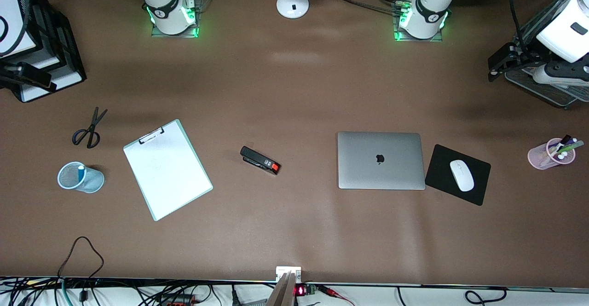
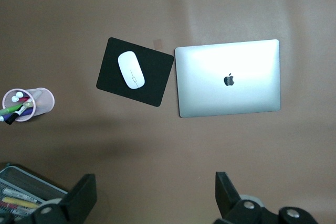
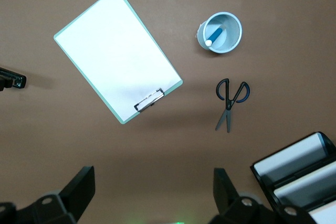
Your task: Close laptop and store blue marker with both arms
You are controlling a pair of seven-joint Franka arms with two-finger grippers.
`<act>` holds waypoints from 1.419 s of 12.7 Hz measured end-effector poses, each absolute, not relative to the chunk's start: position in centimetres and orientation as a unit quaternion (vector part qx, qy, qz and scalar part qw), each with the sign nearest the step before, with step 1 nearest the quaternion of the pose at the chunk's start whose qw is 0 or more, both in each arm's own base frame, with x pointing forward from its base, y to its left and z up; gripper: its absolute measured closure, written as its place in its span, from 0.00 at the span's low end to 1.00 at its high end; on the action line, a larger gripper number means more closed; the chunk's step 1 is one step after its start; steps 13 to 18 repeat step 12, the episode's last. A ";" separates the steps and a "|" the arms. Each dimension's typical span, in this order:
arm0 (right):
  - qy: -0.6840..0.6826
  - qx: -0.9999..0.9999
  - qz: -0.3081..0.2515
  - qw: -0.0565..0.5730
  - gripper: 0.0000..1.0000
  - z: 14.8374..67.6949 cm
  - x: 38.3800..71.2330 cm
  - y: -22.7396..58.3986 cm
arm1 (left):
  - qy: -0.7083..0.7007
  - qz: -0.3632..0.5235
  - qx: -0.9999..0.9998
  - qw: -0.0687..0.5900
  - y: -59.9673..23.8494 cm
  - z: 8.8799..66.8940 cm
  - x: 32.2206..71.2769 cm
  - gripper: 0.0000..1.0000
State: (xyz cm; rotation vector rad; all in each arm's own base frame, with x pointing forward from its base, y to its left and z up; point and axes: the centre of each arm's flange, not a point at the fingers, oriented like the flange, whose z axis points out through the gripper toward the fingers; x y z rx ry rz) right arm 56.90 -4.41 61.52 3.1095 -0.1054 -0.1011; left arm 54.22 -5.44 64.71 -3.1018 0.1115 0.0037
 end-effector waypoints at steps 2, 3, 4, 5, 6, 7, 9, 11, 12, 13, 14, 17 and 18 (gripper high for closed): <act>-0.034 0.999 -0.024 0.013 0.00 61.5 56.0 -4.5 | 0.036 0.001 -0.999 0.019 -5.4 64.7 54.2 0.00; -0.036 0.999 -0.021 0.012 0.00 61.8 55.4 -4.5 | 0.036 0.002 -0.999 0.019 -5.4 64.7 54.2 0.00; -0.037 0.999 -0.017 0.011 0.00 62.3 54.9 -4.5 | 0.036 0.002 -0.999 0.019 -5.4 64.7 54.3 0.00; -0.038 0.999 -0.012 0.011 0.00 62.7 54.4 -4.5 | 0.036 0.002 -0.999 0.019 -5.4 64.6 54.3 0.00; -0.038 0.999 -0.010 0.010 0.00 62.9 54.0 -4.5 | 0.036 0.002 -0.999 0.019 -5.4 64.6 54.3 0.00; -0.038 0.999 -0.010 0.010 0.00 63.0 53.7 -4.5 | 0.036 0.002 -0.999 0.019 -5.4 64.6 54.3 0.00; -0.037 0.999 -0.011 0.009 0.00 62.9 53.6 -4.5 | 0.036 0.002 -0.999 0.019 -5.4 64.6 54.3 0.00; -0.037 0.999 -0.013 0.009 0.00 62.7 53.6 -4.5 | 0.036 0.002 -0.999 0.019 -5.5 64.6 54.3 0.00; -0.037 0.999 -0.014 0.009 0.00 62.7 53.6 -4.5 | 0.036 0.002 -0.999 0.019 -5.5 64.6 54.3 0.00; -0.037 0.999 -0.014 0.009 0.00 62.7 53.6 -4.5 | 0.036 0.002 -0.999 0.019 -5.5 64.6 54.3 0.00; -0.037 0.999 -0.014 0.009 0.00 62.7 53.6 -4.5 | 0.036 0.002 -0.999 0.019 -5.5 64.6 54.3 0.00; -0.037 0.999 -0.014 0.009 0.00 62.7 53.6 -4.5 | 0.036 0.002 -0.999 0.019 -5.5 64.6 54.3 0.00; -0.037 0.999 -0.014 0.009 0.00 62.7 53.6 -4.5 | 0.036 0.002 -0.999 0.019 -5.5 64.6 54.3 0.00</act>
